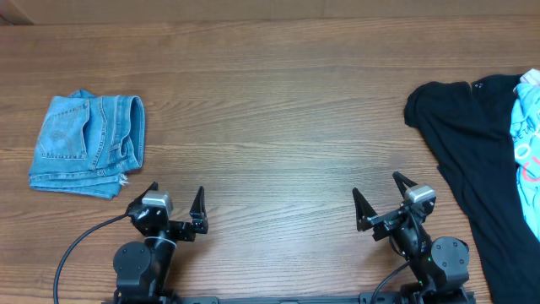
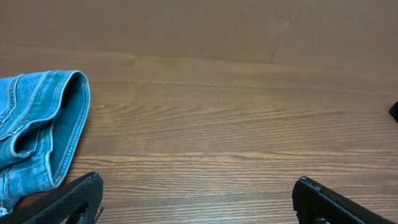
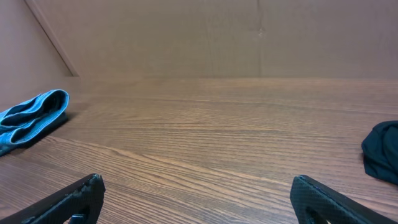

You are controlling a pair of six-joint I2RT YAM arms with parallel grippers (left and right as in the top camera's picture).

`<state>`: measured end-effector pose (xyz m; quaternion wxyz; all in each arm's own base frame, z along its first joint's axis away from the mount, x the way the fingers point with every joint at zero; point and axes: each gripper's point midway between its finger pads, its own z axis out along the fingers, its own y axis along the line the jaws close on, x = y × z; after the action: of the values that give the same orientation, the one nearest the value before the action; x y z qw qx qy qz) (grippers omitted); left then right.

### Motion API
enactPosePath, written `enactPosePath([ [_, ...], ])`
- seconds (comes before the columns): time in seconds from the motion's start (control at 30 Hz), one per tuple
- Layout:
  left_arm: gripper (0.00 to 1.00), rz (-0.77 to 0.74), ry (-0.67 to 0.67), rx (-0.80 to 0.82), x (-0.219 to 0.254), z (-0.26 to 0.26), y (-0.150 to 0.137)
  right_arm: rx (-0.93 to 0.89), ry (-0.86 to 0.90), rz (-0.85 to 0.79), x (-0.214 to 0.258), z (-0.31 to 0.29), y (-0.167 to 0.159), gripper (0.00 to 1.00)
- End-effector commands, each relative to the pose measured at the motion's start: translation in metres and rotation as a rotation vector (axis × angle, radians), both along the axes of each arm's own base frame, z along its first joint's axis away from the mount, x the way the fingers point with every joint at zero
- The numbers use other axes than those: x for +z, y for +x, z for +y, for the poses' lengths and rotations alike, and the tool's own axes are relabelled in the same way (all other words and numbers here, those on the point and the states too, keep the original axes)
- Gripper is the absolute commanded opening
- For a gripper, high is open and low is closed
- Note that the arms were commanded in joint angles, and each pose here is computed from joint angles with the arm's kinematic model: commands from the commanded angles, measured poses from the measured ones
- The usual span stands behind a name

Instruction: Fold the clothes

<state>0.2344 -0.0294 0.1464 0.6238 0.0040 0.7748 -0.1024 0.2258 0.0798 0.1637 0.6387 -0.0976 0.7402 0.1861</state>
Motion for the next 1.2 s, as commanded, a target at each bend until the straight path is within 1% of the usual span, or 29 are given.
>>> enactPosePath([
  [0.0,1.00,-0.014,0.013,-0.015,0.001,-0.002,0.000,-0.002,0.007,-0.013,0.003,-0.001,0.000,1.00],
  [0.9,1.00,-0.014,0.013,-0.015,0.001,-0.002,0.000,-0.002,0.007,-0.013,0.003,-0.001,0.000,1.00],
  [0.97,1.00,-0.035,0.050,0.043,0.005,0.009,0.002,-0.001,0.008,-0.014,0.003,-0.001,0.000,1.00],
  [1.17,1.00,-0.020,0.031,0.004,0.002,0.001,0.001,0.002,0.009,-0.015,0.003,0.000,0.000,1.00],
])
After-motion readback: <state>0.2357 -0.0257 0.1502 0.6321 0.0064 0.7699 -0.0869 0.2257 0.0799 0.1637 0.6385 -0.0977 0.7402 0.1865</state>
